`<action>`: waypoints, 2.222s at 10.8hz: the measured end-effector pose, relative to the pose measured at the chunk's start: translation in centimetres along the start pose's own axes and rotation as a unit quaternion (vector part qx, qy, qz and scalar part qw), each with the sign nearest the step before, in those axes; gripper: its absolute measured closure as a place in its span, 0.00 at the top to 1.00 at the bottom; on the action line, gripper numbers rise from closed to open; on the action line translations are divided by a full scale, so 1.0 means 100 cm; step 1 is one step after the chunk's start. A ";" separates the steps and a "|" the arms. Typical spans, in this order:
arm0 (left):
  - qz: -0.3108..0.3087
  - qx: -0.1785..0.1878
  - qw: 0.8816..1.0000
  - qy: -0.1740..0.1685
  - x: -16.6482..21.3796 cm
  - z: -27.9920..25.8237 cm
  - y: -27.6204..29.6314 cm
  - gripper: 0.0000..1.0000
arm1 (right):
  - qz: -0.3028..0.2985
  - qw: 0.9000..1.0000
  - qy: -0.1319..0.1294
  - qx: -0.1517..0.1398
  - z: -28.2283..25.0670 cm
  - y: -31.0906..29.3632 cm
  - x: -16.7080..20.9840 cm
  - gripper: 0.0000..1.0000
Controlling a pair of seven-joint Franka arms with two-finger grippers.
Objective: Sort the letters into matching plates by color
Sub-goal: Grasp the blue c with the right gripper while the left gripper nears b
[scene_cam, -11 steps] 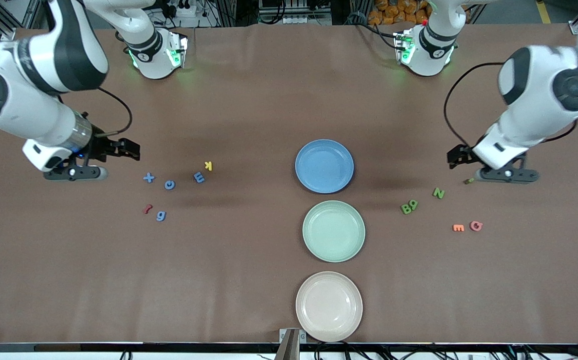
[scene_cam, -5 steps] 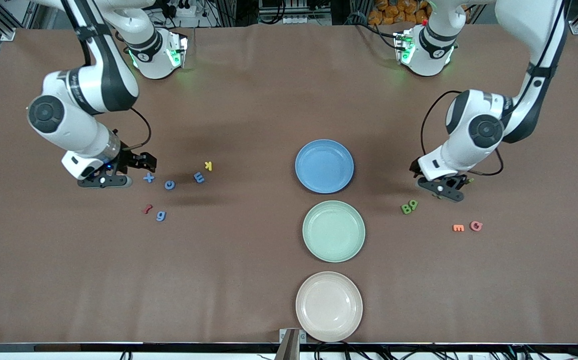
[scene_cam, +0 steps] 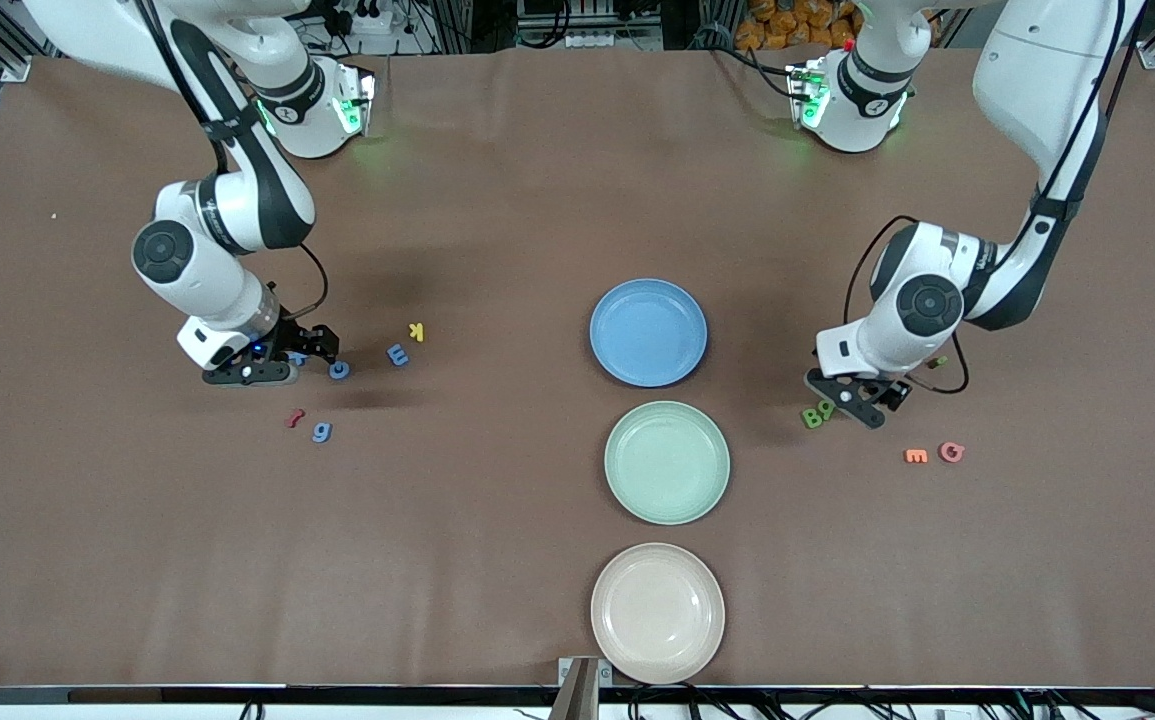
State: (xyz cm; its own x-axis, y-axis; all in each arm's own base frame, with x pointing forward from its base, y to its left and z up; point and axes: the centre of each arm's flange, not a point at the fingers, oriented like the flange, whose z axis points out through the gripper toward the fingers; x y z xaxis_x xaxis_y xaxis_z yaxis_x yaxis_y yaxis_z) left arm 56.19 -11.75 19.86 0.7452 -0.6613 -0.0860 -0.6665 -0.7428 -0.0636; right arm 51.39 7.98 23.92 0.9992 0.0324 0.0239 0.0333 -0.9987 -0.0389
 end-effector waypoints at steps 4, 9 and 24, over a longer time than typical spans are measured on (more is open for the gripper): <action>0.016 -0.003 0.999 0.037 0.078 0.024 -0.004 1.00 | 0.002 1.000 0.005 0.007 0.045 0.000 -0.004 0.78; 0.030 0.000 0.999 0.040 0.087 0.035 -0.023 1.00 | 0.000 1.000 -0.008 0.007 0.064 -0.010 -0.010 0.72; 0.024 -0.010 1.000 0.010 0.075 0.039 -0.010 1.00 | 0.108 0.994 0.008 0.013 -0.041 -0.165 0.039 0.34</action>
State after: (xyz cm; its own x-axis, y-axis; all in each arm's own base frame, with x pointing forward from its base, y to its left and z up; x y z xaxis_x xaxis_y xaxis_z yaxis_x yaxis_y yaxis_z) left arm 62.38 -15.56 15.37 0.7126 -0.6983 -0.0683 -0.7013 -0.7117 -0.0397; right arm 54.65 24.44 28.72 0.9828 -0.1828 0.0274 -0.1805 -0.9811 -0.0703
